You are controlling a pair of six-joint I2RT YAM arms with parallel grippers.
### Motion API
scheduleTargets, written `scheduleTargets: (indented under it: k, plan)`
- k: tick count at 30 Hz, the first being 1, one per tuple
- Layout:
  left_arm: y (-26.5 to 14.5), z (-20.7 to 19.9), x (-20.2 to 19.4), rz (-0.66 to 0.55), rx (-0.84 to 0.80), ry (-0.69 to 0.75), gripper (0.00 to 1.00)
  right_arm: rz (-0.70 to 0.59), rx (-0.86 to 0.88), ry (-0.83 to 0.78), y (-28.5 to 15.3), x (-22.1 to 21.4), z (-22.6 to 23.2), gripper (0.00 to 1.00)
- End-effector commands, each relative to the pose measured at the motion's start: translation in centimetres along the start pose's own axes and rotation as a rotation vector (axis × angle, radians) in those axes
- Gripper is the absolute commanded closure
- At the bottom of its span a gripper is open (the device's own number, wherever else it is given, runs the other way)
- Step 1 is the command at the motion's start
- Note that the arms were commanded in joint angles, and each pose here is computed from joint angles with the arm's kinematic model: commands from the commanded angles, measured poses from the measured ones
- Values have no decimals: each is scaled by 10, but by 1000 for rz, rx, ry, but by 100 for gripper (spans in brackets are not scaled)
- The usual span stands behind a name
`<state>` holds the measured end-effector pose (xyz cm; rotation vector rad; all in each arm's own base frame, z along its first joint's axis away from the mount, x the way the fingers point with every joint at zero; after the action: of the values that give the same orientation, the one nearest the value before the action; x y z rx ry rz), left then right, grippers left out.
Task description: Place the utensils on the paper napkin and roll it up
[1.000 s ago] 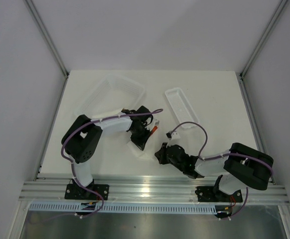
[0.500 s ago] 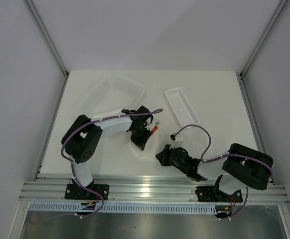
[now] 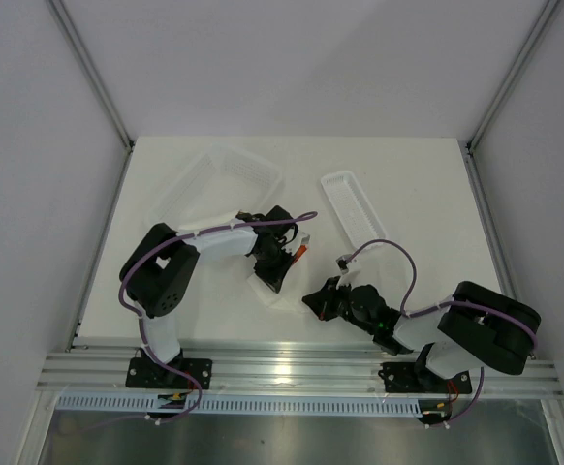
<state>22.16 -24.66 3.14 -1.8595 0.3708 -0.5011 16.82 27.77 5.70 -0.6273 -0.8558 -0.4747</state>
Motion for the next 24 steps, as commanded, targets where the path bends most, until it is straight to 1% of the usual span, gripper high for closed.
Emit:
scheduleTargets:
  k: [1,2,4,5,6,9,12,14,18,24]
  plan:
    - [14,14,3,-5,69,15,81,-47,134,-8,6,16,21,99]
    - [13,13,4,-8,69,16,81,-47,165,1,8,17,25,100]
    - [13,13,4,-8,70,14,81,-18,161,44,11,6,19,100]
    - [13,13,3,-8,70,16,81,-41,188,59,11,10,22,100]
    - [13,14,3,-8,70,17,80,-35,188,71,13,7,20,100]
    - [12,13,4,-12,74,19,80,9,207,109,18,-9,18,100]
    - [10,13,5,-18,72,21,80,0,177,155,19,-17,9,100]
    - [10,13,4,-18,71,19,80,19,154,157,19,-24,2,100]
    - [10,13,3,-16,72,22,80,21,153,163,19,-25,2,100]
    - [2,15,8,-42,93,31,75,7,109,162,16,-21,-3,100]
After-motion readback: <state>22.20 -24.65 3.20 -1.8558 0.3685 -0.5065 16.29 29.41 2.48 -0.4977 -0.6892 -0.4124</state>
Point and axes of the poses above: each gripper's point midway between its finger pads, its own y axis out along the fingers, its own z axis along the line the jaws close on, x = y × z, the point moved 2 cm from there along -y, back along the fingers, and after that the axes turned 8 degrees about -y, right-handed, at the moved point
